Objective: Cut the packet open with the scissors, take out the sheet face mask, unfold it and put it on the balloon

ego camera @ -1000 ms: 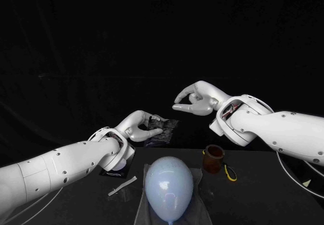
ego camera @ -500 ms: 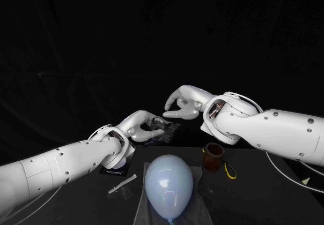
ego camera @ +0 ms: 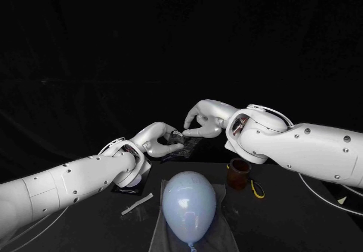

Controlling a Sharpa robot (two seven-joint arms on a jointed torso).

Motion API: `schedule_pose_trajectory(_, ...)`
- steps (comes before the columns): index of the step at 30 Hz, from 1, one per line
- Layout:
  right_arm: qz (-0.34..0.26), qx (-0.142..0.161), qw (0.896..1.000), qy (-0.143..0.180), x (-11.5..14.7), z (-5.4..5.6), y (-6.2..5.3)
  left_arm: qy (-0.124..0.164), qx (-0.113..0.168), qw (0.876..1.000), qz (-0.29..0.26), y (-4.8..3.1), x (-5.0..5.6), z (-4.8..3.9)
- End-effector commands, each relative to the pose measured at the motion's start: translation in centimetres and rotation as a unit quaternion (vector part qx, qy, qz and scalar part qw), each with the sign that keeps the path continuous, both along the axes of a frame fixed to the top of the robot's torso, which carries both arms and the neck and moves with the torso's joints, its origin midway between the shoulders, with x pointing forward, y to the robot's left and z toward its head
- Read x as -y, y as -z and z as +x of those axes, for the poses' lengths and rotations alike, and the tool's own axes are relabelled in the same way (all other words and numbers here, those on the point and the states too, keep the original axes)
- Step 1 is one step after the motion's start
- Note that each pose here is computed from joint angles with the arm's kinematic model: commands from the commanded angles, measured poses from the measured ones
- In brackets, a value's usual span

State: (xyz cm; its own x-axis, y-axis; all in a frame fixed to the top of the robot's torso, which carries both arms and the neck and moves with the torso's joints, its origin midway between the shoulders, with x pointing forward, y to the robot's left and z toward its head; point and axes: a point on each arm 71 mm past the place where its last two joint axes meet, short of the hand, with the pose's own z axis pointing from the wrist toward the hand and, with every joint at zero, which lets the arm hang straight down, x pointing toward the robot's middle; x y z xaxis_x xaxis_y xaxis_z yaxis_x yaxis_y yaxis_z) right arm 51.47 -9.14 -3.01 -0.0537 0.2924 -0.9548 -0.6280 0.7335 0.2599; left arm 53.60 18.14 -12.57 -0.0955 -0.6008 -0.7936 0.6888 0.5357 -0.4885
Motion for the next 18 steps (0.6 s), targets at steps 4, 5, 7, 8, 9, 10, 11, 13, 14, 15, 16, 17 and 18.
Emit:
schedule_pose_trajectory(4,-0.022,-0.001,1.0,0.002,0.07,-0.15,0.28,0.003,-0.007,1.0,0.001,-0.06,0.17,0.02)
schedule_pose_trajectory(5,-0.022,-0.001,1.0,0.002,0.08,-0.15,0.3,0.003,-0.007,1.0,0.001,-0.06,0.17,0.02)
schedule_pose_trajectory(7,-0.023,-0.002,1.0,0.002,0.11,-0.17,0.35,0.003,-0.009,1.0,0.002,-0.04,0.17,0.03)
schedule_pose_trajectory(8,-0.023,-0.003,1.0,0.002,0.13,-0.18,0.38,0.003,-0.009,1.0,0.002,-0.03,0.16,0.03)
schedule_pose_trajectory(9,-0.024,-0.003,1.0,0.002,0.16,-0.2,0.4,0.003,-0.01,1.0,0.002,-0.02,0.15,0.03)
schedule_pose_trajectory(10,-0.024,-0.003,1.0,0.002,0.18,-0.23,0.42,0.003,-0.011,1.0,0.003,-0.01,0.14,0.04)
schedule_pose_trajectory(11,-0.024,-0.003,1.0,0.001,0.19,-0.26,0.43,0.003,-0.011,1.0,0.003,0.0,0.13,0.04)
schedule_pose_trajectory(13,-0.024,-0.003,1.0,0.0,0.25,-0.39,0.48,0.002,-0.013,1.0,0.003,0.02,0.11,0.05)
schedule_pose_trajectory(14,-0.024,-0.003,1.0,0.0,0.28,-0.46,0.49,0.002,-0.014,1.0,0.004,0.03,0.09,0.06)
schedule_pose_trajectory(15,-0.024,-0.002,1.0,-0.001,0.31,-0.51,0.49,0.002,-0.014,1.0,0.004,0.03,0.08,0.07)
schedule_pose_trajectory(16,-0.024,-0.002,1.0,-0.001,0.34,-0.57,0.5,0.002,-0.014,1.0,0.004,0.04,0.07,0.08)
schedule_pose_trajectory(17,-0.024,-0.002,1.0,-0.002,0.36,-0.61,0.5,0.002,-0.015,1.0,0.004,0.05,0.07,0.08)
schedule_pose_trajectory(18,-0.024,-0.001,1.0,-0.002,0.37,-0.62,0.51,0.002,-0.015,1.0,0.004,0.05,0.07,0.08)
